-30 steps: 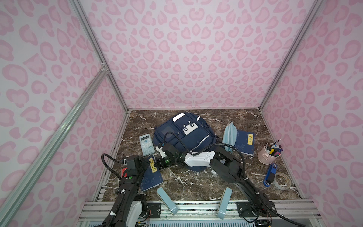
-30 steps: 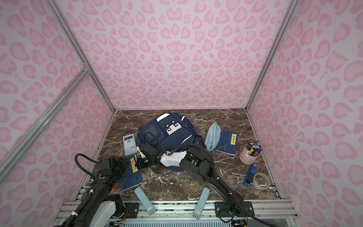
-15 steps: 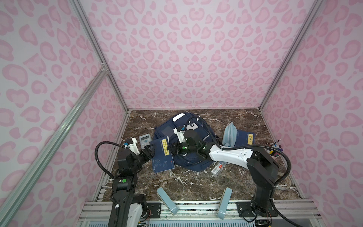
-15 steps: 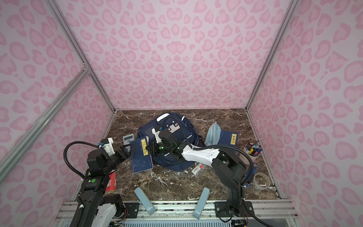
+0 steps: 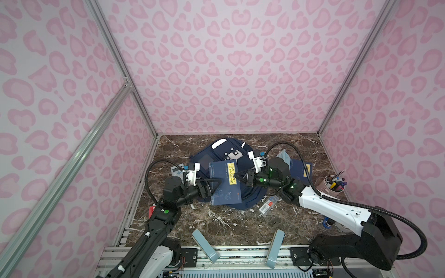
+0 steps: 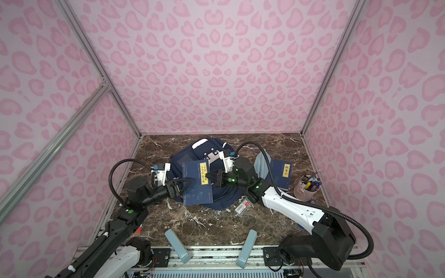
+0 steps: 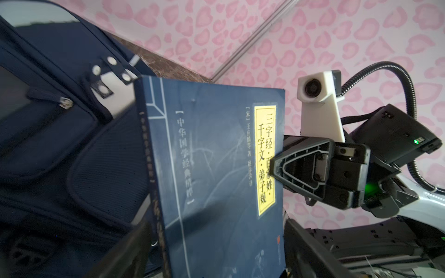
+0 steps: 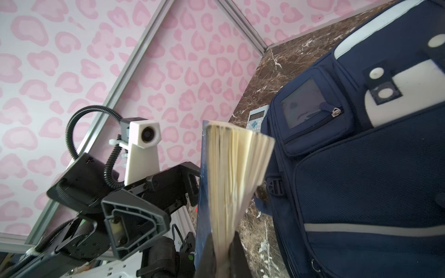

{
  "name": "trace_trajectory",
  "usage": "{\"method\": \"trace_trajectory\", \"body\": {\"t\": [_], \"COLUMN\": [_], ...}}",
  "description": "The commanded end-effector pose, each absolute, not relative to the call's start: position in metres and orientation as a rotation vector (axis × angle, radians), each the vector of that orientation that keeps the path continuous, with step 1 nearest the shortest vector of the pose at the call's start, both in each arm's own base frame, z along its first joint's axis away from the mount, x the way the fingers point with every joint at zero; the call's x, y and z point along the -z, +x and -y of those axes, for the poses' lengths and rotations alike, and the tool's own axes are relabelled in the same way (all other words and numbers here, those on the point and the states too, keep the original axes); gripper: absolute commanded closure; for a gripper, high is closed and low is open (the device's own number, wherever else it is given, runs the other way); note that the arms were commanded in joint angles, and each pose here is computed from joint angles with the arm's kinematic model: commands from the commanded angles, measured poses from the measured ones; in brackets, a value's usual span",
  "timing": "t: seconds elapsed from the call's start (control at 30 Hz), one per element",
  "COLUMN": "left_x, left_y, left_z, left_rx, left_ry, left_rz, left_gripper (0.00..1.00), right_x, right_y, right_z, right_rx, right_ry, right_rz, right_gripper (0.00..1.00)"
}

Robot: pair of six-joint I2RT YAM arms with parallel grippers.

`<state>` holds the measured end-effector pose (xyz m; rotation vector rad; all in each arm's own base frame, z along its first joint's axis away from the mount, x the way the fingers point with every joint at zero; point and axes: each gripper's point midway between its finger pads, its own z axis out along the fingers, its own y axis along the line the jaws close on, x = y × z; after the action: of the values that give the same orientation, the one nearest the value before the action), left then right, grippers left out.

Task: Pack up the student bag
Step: 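Lift the blue book upright with the left gripper and pass it to the right gripper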

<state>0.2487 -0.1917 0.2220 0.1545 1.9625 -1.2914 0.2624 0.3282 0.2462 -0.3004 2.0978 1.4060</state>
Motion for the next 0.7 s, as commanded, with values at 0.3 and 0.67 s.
{"method": "trace_trajectory", "body": {"t": [0.3, 0.67], "left_x": [-0.249, -0.211], "left_y": [0.247, 0.262], "left_z": [0.237, 0.226], "left_rx": [1.443, 1.233], "left_ry": [0.297, 0.228], "left_rz": [-1.840, -1.997], "left_gripper": [0.47, 0.22], "right_x": [-0.240, -0.255], "right_y": [0.257, 0.250], "right_z": [-0.312, -0.296], "right_rx": [-1.478, -1.597], "right_ry": [-0.278, -0.247], "right_rz": [-2.079, -1.995], "right_gripper": [1.00, 1.00]}}
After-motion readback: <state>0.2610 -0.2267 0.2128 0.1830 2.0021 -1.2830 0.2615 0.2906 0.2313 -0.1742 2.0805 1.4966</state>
